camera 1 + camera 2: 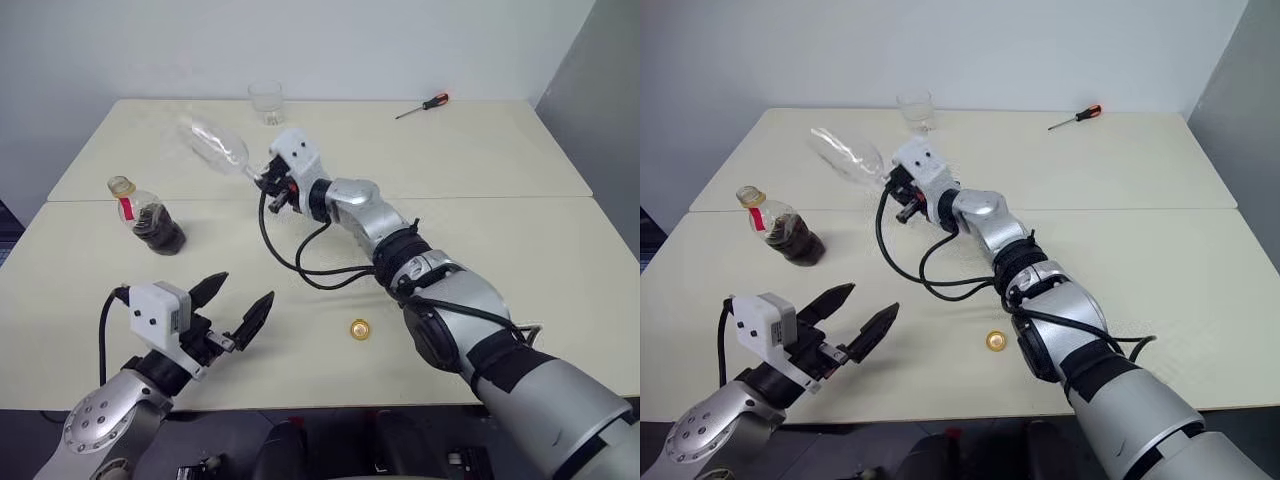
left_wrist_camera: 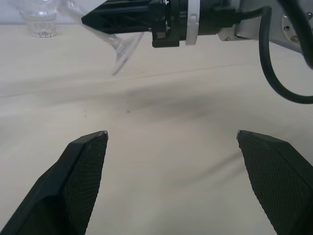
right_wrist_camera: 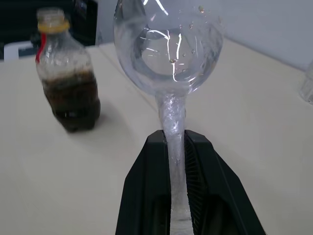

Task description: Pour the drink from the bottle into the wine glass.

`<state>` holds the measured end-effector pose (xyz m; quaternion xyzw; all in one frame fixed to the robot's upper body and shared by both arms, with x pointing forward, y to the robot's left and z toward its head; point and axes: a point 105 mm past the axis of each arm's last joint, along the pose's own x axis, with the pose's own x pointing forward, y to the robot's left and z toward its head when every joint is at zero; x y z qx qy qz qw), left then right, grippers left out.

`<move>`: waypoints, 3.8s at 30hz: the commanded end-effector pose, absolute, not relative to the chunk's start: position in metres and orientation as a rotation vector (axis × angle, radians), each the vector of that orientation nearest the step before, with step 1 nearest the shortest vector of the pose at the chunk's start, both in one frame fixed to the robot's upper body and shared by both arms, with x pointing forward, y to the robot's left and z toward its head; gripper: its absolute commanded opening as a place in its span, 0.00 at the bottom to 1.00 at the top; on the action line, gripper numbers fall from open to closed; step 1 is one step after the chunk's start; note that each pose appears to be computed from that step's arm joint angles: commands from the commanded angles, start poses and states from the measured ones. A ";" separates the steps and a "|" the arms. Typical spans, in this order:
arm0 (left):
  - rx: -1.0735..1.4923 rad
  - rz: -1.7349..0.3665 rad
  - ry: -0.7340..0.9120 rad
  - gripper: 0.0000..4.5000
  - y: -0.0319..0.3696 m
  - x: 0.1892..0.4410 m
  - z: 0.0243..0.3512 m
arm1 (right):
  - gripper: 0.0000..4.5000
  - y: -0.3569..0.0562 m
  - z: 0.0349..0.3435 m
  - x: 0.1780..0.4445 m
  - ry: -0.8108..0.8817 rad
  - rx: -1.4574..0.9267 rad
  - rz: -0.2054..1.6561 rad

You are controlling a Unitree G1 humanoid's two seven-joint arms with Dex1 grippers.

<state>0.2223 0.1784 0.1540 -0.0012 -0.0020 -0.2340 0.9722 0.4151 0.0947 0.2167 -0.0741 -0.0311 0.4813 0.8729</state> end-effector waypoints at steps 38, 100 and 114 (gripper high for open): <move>0.023 -0.461 -0.030 1.00 0.185 0.220 0.167 | 0.03 0.070 0.104 0.399 0.005 -0.068 0.792; -0.004 -0.484 -0.035 1.00 0.177 0.227 0.159 | 0.64 -0.091 0.137 0.383 0.327 -1.045 1.129; -0.038 -0.752 0.061 1.00 0.152 0.209 0.145 | 0.71 -0.062 0.165 0.394 0.256 -1.122 1.182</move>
